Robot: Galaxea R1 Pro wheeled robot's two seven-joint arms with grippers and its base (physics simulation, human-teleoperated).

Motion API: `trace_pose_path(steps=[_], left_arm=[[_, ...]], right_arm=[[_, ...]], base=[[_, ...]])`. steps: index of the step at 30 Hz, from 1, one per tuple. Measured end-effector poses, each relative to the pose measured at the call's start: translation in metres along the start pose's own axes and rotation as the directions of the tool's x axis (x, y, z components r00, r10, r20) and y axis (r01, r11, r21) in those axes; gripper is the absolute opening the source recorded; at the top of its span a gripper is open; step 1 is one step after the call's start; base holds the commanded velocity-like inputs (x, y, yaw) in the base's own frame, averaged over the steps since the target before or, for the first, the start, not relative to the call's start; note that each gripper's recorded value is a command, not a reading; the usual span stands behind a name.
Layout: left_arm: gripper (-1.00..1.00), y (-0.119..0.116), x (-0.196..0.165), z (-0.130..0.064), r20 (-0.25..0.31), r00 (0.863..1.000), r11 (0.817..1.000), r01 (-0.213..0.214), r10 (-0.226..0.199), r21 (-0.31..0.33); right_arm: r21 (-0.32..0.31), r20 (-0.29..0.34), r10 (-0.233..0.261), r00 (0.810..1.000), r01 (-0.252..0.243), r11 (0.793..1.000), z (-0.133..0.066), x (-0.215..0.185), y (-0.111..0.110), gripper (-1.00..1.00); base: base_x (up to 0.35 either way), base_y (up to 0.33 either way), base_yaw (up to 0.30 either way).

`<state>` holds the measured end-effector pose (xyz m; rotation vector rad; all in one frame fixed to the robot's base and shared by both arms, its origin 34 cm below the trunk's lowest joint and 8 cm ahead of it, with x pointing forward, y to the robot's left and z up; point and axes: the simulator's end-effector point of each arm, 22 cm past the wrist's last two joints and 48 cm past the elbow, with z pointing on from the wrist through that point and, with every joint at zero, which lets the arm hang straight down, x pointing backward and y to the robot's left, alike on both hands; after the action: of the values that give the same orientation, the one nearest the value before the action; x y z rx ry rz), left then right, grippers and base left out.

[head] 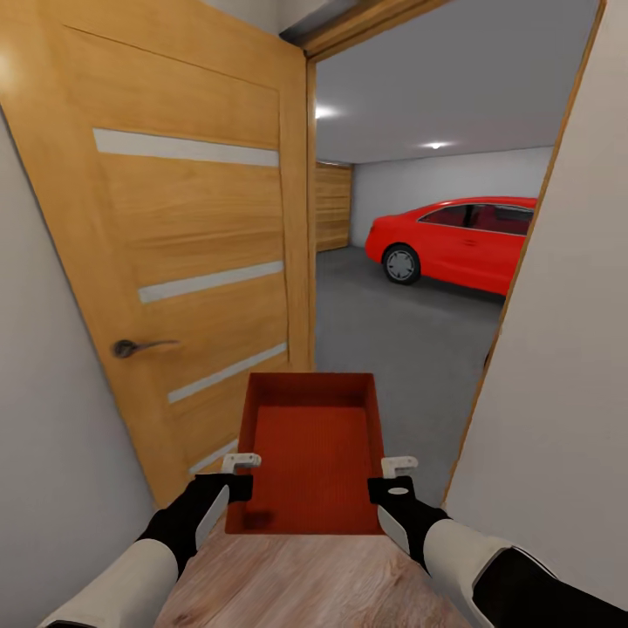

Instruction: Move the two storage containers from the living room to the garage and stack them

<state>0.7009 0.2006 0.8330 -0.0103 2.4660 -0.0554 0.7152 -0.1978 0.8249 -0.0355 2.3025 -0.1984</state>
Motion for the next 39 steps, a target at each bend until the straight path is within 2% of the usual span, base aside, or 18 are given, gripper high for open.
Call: trace_pose_path(steps=[22,39], left_arm=[[-1.0,-0.0002,0.0003,0.0002,0.002,1.0,1.0,0.001,-0.001,0.001],[-1.0,-0.0002,0.0007,0.0004,0.0,1.0,1.0,0.001,-0.001,0.001]], right_arm=[[0.001,0.002,-0.002,1.0,0.002,1.0,-0.0001,-0.0003,-0.0003,-1.0],[0.001,0.0,-0.001,1.0,0.001,1.0,0.0,0.0002,-0.0002,-1.0]], base=[[0.177,0.155,-0.019],[0.004,0.003,-0.264]])
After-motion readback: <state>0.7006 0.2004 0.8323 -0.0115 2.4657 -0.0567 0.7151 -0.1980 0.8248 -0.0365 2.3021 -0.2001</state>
